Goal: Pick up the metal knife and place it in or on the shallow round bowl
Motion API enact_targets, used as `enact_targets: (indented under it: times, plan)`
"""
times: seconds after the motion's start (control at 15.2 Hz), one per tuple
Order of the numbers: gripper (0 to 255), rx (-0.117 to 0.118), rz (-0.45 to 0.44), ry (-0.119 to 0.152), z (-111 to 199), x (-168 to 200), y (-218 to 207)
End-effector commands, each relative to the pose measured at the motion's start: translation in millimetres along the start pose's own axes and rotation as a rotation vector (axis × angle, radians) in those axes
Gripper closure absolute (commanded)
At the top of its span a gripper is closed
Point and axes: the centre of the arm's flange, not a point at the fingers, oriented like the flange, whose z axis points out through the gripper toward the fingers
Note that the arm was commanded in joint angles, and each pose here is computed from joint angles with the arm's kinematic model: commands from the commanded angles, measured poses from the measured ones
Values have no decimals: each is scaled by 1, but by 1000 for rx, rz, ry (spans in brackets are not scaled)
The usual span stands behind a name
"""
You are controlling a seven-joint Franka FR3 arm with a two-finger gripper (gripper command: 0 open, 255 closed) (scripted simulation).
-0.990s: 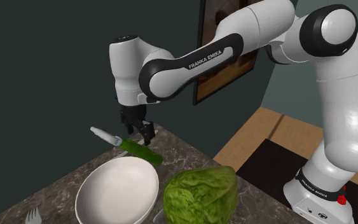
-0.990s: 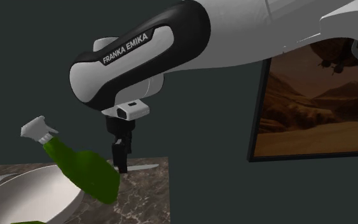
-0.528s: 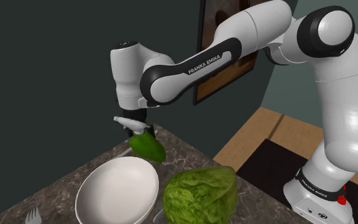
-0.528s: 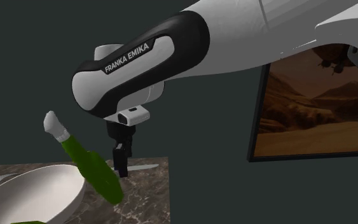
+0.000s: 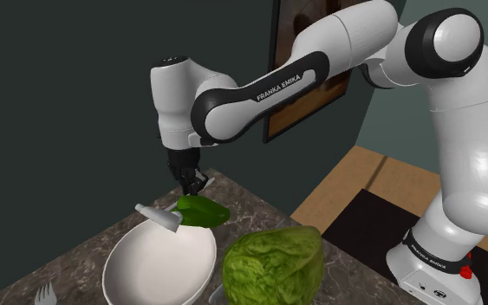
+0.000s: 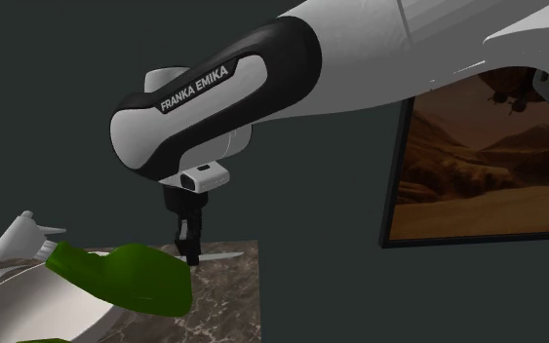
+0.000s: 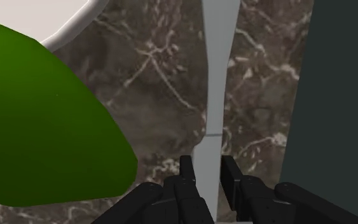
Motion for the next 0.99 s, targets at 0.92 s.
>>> enact_targets:
  times: [0.92]
  plan:
    - [255, -1, 0, 0, -52, 0, -1]
